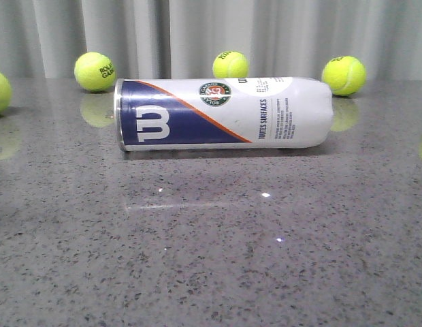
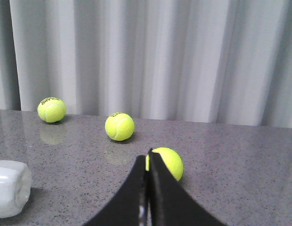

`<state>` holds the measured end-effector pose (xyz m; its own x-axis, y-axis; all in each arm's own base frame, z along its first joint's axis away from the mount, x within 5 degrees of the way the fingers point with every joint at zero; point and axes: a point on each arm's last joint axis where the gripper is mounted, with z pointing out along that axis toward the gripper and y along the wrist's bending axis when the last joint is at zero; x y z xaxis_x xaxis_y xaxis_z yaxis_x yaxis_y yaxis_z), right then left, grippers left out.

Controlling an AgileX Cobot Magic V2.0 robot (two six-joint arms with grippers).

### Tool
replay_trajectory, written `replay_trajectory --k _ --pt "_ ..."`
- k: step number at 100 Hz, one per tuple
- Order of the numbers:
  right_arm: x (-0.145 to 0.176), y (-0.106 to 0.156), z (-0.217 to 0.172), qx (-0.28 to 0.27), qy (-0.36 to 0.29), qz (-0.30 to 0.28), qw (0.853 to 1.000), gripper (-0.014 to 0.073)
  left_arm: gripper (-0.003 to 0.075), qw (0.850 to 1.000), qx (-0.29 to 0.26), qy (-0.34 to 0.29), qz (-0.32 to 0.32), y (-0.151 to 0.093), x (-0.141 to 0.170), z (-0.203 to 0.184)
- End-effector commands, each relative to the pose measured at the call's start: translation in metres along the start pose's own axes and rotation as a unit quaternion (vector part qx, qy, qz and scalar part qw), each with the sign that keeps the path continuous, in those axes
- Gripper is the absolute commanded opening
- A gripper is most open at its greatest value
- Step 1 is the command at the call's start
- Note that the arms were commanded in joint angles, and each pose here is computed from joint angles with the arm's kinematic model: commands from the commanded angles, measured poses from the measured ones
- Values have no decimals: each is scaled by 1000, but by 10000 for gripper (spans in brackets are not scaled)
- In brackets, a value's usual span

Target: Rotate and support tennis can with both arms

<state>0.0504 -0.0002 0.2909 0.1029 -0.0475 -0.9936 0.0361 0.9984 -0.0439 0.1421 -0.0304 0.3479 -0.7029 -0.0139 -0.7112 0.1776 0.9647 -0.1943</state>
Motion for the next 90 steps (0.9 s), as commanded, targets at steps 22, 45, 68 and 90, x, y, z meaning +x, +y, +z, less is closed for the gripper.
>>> replay_trajectory --k 22,45,68,90 --pt "-14 -2 0 10 -42 4 999 -68 556 997 59 -52 -20 -12 -15 -8" --pt "-14 -2 0 10 -42 4 999 -68 567 984 170 -46 -37 -27 -27 12" --pt "-14 -2 0 10 -42 4 999 -68 567 965 257 -16 -50 -33 -41 56" --pt "-14 -2 0 10 -42 4 999 -68 567 944 321 40 -70 -33 -42 100"
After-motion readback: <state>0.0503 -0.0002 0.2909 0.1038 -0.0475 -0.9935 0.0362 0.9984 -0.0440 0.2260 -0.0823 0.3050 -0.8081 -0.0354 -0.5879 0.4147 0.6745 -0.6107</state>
